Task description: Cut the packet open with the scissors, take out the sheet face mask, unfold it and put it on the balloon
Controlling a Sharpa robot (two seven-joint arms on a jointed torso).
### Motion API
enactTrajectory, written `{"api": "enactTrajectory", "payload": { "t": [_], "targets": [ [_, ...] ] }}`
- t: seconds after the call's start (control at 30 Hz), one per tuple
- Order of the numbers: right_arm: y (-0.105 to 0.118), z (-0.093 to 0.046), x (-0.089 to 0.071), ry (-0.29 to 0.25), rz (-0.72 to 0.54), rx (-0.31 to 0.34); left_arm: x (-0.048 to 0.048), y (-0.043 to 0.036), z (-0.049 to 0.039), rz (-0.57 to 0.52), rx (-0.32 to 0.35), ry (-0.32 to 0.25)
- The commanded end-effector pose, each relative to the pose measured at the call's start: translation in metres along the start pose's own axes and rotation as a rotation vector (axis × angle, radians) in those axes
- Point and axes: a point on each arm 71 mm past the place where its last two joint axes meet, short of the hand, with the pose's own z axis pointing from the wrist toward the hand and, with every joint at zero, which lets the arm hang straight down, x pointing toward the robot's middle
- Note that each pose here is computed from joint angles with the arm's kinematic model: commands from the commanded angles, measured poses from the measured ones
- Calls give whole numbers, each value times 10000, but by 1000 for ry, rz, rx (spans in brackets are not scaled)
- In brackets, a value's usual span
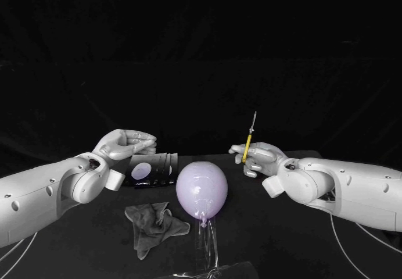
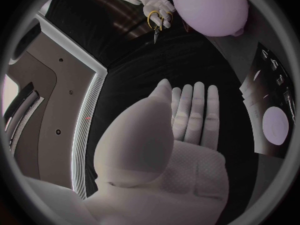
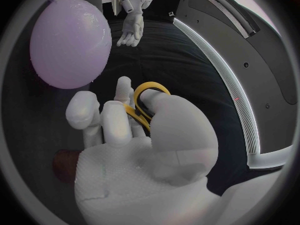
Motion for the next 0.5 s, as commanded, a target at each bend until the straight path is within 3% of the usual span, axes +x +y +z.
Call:
{"api": "enactTrajectory", "payload": {
  "t": [0.03,0.3,0.5],
  "targets": [
    [-41,-35,5,-5,33,-6,14,5,-26,43,26,3],
    [-176,-123,42,0,36,31,1,121,-86,40,-6,-16],
    [-216,-170,35,-27,-19,48,-9,156,-100,40,-19,-28]
  ]
}}
